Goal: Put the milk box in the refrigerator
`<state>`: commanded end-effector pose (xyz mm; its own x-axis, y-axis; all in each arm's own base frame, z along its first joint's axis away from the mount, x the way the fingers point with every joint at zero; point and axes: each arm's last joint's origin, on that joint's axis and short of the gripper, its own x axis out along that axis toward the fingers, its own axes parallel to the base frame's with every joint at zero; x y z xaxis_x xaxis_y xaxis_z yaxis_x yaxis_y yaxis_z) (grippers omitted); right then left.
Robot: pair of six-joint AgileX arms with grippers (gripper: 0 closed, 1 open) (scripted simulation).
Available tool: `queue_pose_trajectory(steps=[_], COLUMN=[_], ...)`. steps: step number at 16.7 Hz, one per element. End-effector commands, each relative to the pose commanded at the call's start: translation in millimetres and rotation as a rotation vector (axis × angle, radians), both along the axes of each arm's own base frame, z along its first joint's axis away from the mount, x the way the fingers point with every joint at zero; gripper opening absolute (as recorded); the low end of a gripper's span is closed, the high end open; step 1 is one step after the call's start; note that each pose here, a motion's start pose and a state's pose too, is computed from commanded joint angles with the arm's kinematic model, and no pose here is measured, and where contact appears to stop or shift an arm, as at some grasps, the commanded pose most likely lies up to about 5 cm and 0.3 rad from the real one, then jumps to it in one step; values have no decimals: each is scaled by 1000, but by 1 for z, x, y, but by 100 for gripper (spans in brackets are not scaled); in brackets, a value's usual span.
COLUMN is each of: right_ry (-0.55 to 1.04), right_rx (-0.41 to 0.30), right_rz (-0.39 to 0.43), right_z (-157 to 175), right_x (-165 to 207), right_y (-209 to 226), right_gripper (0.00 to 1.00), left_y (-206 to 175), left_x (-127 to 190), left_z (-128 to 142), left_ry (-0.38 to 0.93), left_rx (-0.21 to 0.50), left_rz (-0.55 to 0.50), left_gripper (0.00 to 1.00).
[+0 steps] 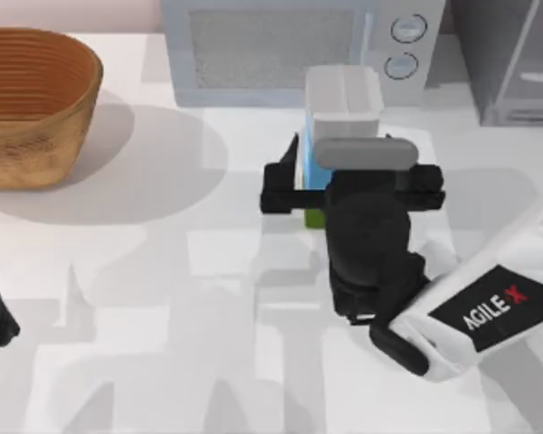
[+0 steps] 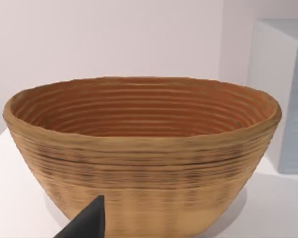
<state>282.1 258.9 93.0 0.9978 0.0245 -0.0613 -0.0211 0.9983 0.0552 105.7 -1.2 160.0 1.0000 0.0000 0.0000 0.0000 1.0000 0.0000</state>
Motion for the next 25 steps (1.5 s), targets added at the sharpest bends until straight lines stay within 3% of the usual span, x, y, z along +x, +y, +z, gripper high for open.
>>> queue_pose_trajectory(steps=[4,10,17,21,25], right_ry=[39,41,39,40,40], right_rx=[-54,-55,-53,-54,-54], right_rz=[-30,-33,-30,-30,-30], right_z=[-28,-28,-32,-33,-33], right_x=[-2,0,46,48,48], right_y=[7,5,7,7,7], right_gripper=[100,100,100,100,70], left_y=[0,0,0,0,0], left_x=[0,0,0,0,0], left_z=[0,0,0,0,0], left_ry=[0,0,0,0,0], left_rx=[0,0,0,0,0], left_rz=[0,0,0,0,0], left_gripper=[100,100,100,100,100])
